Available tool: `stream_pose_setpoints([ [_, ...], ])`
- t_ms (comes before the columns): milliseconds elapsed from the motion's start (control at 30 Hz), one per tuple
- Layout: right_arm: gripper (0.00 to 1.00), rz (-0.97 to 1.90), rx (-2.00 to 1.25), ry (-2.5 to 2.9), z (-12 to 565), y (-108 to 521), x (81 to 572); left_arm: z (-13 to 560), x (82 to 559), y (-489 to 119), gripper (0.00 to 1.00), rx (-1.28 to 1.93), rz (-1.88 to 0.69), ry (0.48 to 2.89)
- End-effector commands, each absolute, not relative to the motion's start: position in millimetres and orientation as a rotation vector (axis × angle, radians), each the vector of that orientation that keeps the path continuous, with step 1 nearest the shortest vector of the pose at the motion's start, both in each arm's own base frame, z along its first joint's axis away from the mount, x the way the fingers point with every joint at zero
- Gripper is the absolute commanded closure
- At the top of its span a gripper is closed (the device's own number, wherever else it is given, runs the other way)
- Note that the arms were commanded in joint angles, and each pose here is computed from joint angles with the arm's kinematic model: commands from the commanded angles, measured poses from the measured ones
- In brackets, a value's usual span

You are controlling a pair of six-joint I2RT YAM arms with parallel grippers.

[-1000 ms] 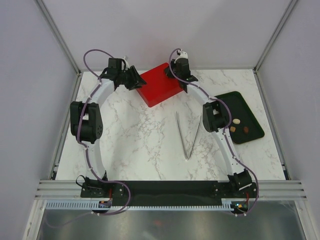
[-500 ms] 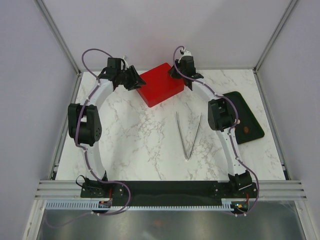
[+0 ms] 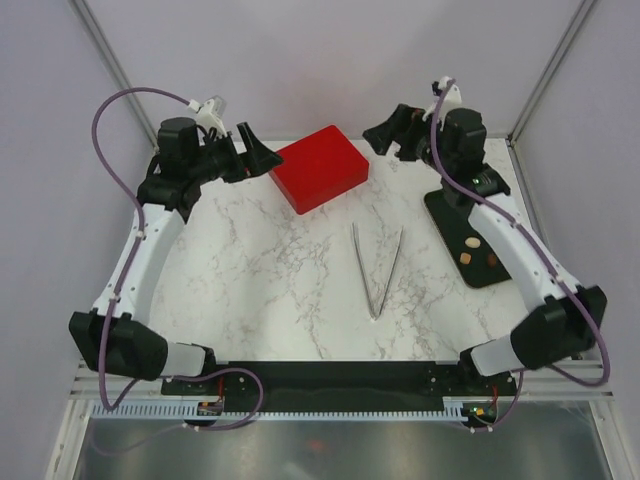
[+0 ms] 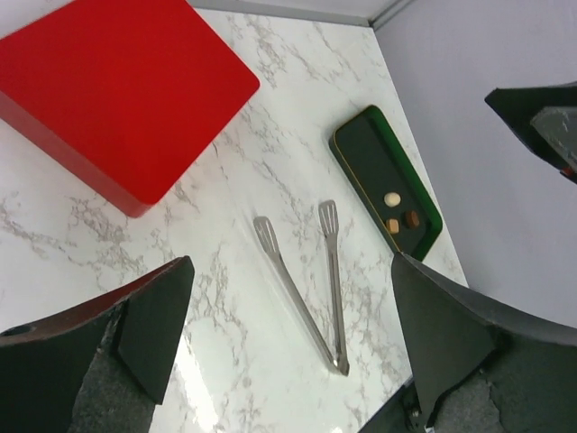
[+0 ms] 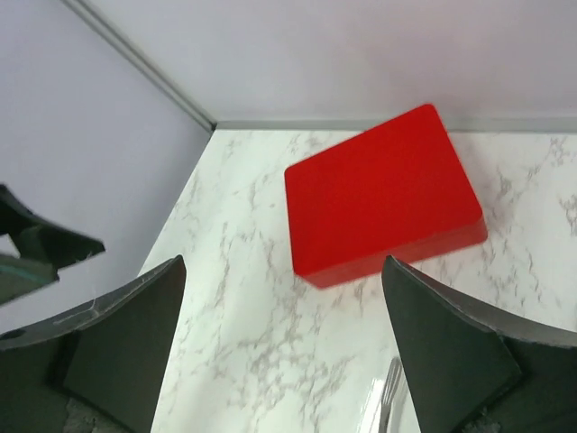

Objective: Pack the chocolate

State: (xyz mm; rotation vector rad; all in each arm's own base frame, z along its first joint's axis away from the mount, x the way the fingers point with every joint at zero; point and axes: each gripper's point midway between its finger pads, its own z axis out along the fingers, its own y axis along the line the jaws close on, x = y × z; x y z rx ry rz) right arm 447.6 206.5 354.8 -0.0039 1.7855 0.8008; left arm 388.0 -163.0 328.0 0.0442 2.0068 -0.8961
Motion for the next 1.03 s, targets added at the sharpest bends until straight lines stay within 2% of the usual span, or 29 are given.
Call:
stream_pose_setpoints([
  [0,0.02,0.778,0.014,1.932,293,196,404,320,362,-164,0.0,0.118,-0.892,2.006],
  [33,0.02,0.782,0.011,1.89,308,189,387,318,351,-167,0.0,0.134,-0.912,2.001],
  [67,0.02,0.766,0.025,1.932,286,184,376,316,345,-170,0.0,0.149,-0.925,2.0],
  [133,0.02,0.764,0.023,1.896,293,176,354,301,331,-175,0.0,0.168,-0.951,2.03],
  [333,0.02,0.698,0.068,1.951,254,154,318,275,288,-180,0.0,0.259,-0.973,2.024],
  [567,0.02,0.636,0.078,1.968,236,144,315,265,268,-173,0.0,0.258,-0.923,1.979],
  [1000,0.02,0.617,0.014,1.877,268,141,313,261,264,-169,0.0,0.258,-0.873,1.971],
])
